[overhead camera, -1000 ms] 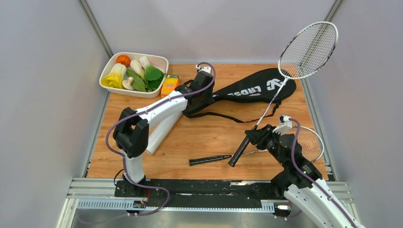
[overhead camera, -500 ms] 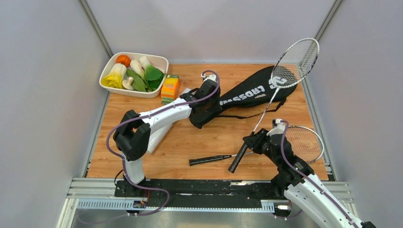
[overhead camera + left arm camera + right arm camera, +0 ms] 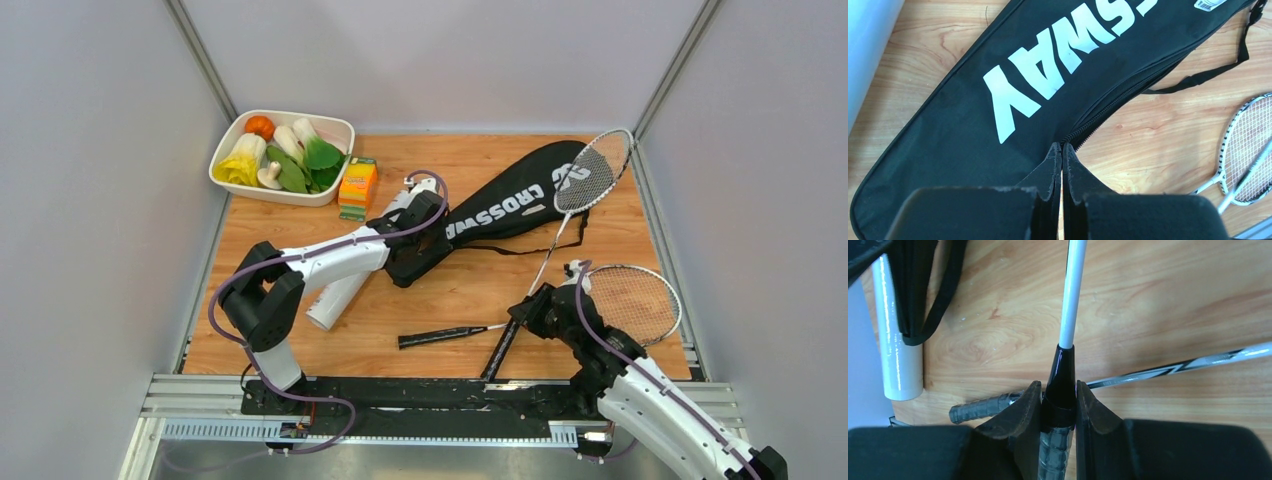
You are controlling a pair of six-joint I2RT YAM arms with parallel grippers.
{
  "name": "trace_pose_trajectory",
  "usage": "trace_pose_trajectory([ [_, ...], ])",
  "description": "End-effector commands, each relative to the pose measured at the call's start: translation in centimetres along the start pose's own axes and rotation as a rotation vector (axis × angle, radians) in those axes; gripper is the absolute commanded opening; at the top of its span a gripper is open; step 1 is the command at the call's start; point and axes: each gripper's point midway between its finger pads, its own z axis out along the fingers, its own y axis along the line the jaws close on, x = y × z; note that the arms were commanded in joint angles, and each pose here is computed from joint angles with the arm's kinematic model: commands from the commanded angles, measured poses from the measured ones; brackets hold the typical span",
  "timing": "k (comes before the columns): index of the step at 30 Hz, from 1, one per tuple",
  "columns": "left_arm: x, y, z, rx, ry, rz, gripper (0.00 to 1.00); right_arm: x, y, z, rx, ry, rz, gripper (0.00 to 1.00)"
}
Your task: Pack up the badminton gear
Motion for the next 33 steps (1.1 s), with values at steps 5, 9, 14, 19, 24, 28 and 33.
trace_pose_trajectory([
  [5, -0.6, -2.4, -0.8, 0.065, -0.061, 0.059, 0.0, -1.8, 1.3, 0.5, -0.019, -0.063, 0.056, 0.0],
  [9, 0.8, -2.3, -0.5, 0.085, -0.036, 0.052, 0.0, -3.4, 1.0, 1.6, 0.035, -0.113, -0.012, 0.0],
  [14, 1.6, -1.9, -0.3, 0.089, -0.026, 0.038, 0.0, -4.8, 1.0, 3.2, 0.09, -0.123, -0.088, 0.0],
  [19, 1.9, -2.4, -0.8, 0.161, -0.098, -0.003, 0.0, -6.2, 2.4, 4.6, 0.014, -0.108, -0.097, 0.0],
  [24, 1.8, -3.3, -0.7, 0.208, -0.117, -0.043, 0.0, -9.2, 4.7, 4.5, -0.049, -0.133, -0.137, 0.0],
  [28, 0.6, -4.8, -0.6, 0.242, -0.135, -0.056, 0.0, -10.8, 5.7, 3.2, -0.096, -0.085, -0.141, 0.0],
  [33, -1.8, -6.5, -1.0, 0.253, -0.185, -0.032, 0.0, -9.6, 7.2, -0.1, -0.201, -0.016, -0.112, 0.0],
])
